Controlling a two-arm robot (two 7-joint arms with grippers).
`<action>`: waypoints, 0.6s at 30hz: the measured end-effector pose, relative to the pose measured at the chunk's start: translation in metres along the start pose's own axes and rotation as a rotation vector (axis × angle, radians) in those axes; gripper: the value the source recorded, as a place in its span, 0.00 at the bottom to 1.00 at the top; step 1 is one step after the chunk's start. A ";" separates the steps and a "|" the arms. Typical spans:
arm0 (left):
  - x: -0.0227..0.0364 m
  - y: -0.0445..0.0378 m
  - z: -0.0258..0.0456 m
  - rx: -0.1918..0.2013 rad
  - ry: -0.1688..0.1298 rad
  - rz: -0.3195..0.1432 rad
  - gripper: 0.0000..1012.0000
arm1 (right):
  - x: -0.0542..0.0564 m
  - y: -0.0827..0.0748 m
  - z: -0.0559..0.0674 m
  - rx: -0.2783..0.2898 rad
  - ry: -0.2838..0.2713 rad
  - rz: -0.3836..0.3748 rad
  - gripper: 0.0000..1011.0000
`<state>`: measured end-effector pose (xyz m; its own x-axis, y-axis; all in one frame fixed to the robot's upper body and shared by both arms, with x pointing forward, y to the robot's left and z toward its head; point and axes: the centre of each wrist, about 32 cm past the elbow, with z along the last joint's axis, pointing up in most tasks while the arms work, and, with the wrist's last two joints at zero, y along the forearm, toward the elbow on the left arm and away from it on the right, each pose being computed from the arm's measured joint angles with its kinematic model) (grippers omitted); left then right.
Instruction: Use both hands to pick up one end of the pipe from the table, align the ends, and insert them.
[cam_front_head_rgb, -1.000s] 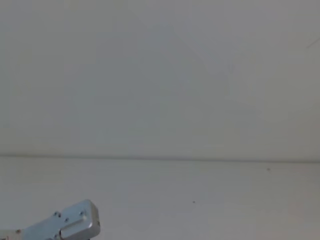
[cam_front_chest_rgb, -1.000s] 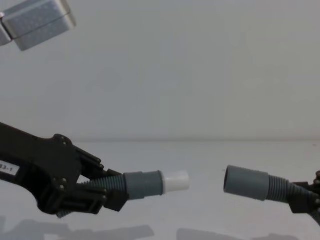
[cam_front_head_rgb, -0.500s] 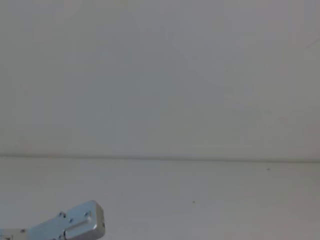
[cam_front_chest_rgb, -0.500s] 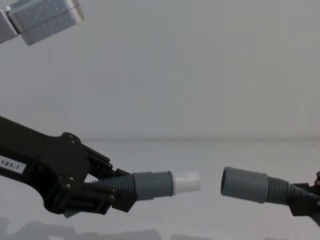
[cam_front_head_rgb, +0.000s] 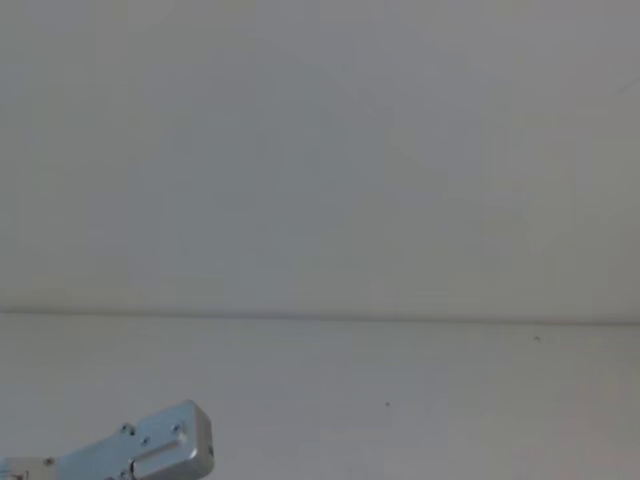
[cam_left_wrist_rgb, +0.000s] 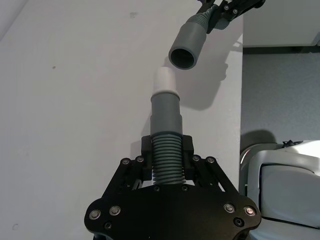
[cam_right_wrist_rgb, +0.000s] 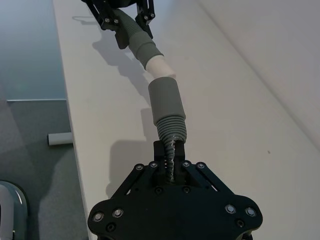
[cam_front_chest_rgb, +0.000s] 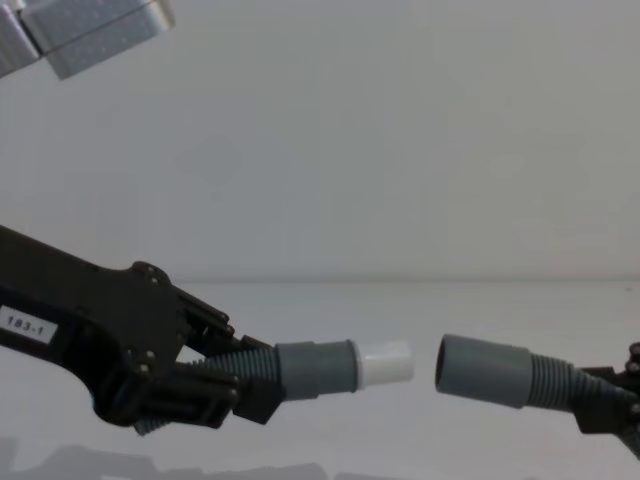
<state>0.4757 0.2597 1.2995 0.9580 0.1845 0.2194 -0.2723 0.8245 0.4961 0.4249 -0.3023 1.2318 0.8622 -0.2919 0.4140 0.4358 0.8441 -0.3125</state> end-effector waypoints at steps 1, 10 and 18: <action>-0.0001 0.0001 0.0001 0.000 0.000 -0.001 0.30 | 0.000 0.000 0.000 0.001 0.000 0.000 0.08; -0.0016 0.0021 0.0000 0.002 0.006 -0.007 0.30 | 0.001 0.002 -0.001 -0.001 0.009 -0.001 0.07; -0.0030 0.0042 -0.0005 0.004 0.011 -0.010 0.30 | 0.002 0.004 -0.002 -0.008 0.021 -0.002 0.07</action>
<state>0.4717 0.2629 1.3005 0.9616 0.1825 0.2049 -0.2633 0.8239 0.5018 0.4292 -0.3002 1.2295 0.8664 -0.3035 0.3966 0.4398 0.8398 -0.3182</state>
